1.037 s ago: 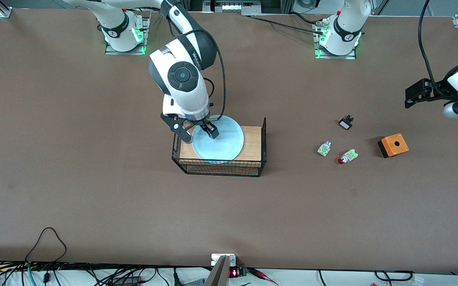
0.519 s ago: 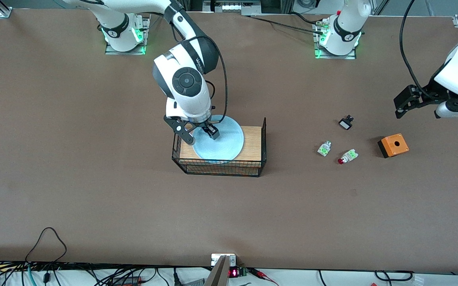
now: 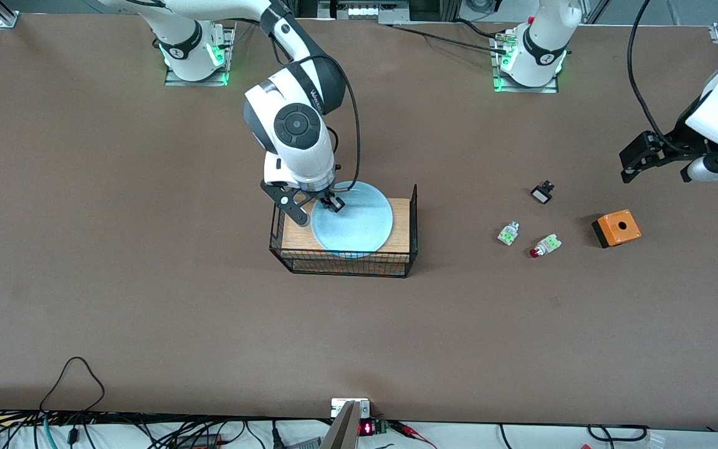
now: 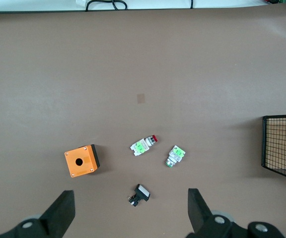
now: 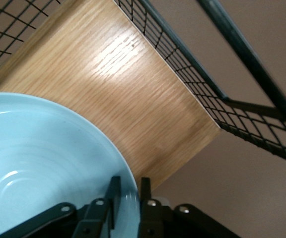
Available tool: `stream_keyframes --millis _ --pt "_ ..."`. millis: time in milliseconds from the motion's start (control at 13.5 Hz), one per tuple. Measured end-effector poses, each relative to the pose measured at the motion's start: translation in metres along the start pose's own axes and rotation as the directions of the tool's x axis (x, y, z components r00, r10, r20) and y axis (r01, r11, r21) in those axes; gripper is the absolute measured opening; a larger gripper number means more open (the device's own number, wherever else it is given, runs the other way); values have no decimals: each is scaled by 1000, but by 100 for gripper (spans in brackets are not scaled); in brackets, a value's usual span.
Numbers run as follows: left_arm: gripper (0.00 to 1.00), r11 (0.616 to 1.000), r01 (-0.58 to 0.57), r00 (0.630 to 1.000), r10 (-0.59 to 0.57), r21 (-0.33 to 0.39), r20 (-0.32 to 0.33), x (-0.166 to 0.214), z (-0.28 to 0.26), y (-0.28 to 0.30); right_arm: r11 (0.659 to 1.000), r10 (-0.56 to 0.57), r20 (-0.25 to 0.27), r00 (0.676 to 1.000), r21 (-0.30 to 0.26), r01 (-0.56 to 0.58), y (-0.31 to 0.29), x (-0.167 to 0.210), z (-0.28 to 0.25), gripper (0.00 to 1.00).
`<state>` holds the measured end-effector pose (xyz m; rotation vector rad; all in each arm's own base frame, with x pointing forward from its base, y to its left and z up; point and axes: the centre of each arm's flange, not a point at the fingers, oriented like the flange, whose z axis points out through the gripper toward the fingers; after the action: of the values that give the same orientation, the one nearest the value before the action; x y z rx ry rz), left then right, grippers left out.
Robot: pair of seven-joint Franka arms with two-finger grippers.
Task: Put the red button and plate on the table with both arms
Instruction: 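Lift the blue plate out of the basket with the right gripper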
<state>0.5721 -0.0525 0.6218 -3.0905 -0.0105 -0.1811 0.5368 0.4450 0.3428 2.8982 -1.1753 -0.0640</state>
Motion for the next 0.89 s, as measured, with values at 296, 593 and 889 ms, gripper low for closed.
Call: stream_keyframes --millis 296,593,889 --pt "100 1000 -8 1000 8 -1 0 -1 1 5 1000 -4 2 1000 7 4 0 -3 -5 9" --pt "100 1000 -10 1000 10 -1 -3 -1 0 6 999 -7 9 1000 45 7 1 -6 -32 3" --pt "100 1000 -13 1000 13 -1 -3 -1 1 8 995 -6 15 1000 97 5 19 -5 -105 3"
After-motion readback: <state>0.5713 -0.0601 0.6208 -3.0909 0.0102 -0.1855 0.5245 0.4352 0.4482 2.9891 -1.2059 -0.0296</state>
